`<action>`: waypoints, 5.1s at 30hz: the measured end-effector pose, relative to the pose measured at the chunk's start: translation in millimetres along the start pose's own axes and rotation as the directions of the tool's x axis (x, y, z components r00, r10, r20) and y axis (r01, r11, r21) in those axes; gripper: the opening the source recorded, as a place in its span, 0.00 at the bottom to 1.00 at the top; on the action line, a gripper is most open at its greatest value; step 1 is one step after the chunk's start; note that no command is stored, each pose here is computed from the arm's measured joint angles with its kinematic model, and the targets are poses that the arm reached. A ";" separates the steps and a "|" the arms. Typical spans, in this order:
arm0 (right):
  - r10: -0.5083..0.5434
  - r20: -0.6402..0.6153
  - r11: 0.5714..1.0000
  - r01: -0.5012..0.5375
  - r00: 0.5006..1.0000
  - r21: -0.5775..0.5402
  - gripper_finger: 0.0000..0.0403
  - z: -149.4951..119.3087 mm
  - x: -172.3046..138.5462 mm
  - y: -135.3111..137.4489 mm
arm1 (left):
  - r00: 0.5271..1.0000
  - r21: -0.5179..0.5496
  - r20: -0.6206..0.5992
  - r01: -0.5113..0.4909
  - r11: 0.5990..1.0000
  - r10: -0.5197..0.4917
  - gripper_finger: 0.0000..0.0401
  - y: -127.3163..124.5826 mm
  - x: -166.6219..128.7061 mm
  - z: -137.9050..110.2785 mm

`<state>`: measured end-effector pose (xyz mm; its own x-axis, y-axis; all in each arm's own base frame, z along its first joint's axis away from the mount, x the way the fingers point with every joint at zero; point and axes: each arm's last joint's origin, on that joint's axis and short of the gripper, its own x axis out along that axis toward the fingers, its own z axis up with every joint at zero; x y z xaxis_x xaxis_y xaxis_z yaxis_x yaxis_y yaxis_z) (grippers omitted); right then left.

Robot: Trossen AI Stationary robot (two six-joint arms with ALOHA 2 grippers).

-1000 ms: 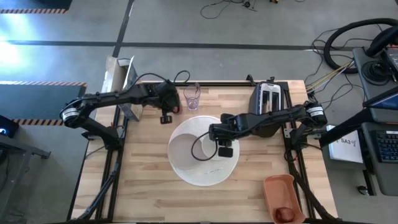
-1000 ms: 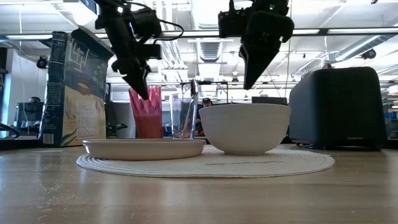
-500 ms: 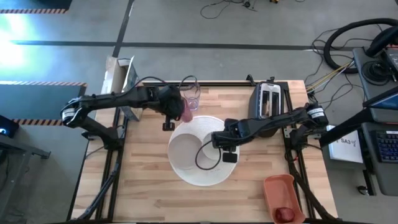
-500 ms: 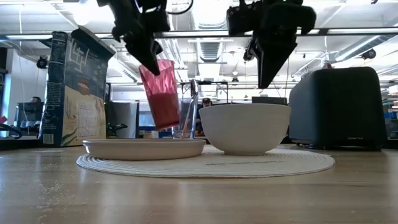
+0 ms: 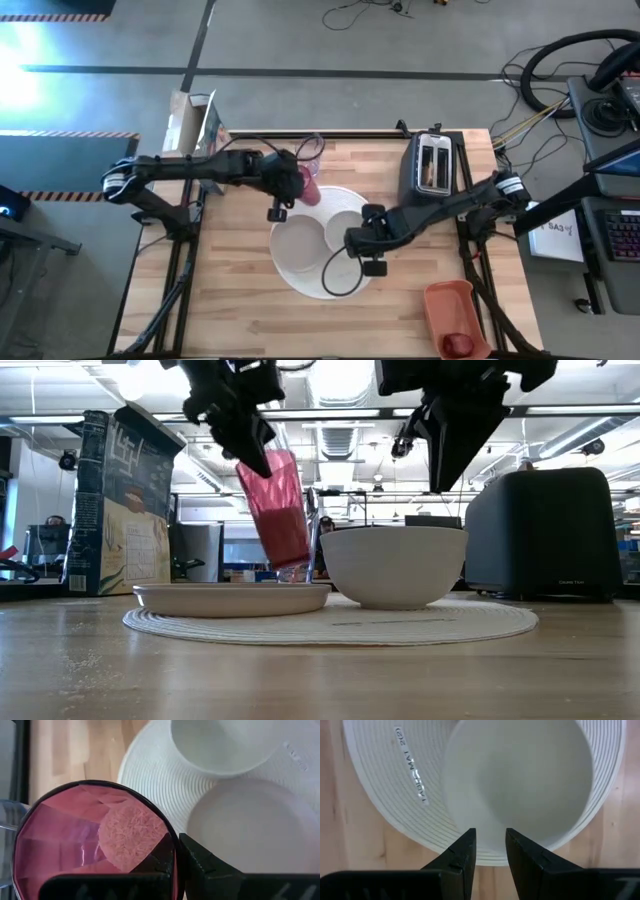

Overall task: Arrange a breakfast setting
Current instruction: Put the the red cup of grain rice on the white placemat to the top of the peach plate, then pour the cereal from the cereal box into the white bowl

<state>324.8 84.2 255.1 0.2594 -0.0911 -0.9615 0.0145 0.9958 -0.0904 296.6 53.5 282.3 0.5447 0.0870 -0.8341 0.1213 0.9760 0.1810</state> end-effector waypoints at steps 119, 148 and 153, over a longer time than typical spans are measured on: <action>0.098 0.256 0.995 -0.091 0.962 -0.039 0.24 17.4 -8.0 32.1 | 0.925 -0.580 0.041 -0.286 0.763 0.379 0.21 -95.9 4.9 -99.5; 0.103 0.271 0.995 -0.096 0.957 -0.038 0.24 18.8 -8.5 32.6 | 0.755 -0.827 -0.346 -0.526 0.199 0.556 0.70 -98.4 -63.9 -151.7; 0.104 0.278 0.995 -0.098 0.955 -0.038 0.24 19.4 -8.7 32.8 | 0.731 -0.837 -0.384 -0.533 0.120 0.565 0.70 -96.9 -68.1 -157.0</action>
<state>341.8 117.9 265.5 0.5173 0.0196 -0.8556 -0.0474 0.9989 -0.0058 117.4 -15.7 239.8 0.1476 0.6914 -0.7072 -0.9707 0.2382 0.0302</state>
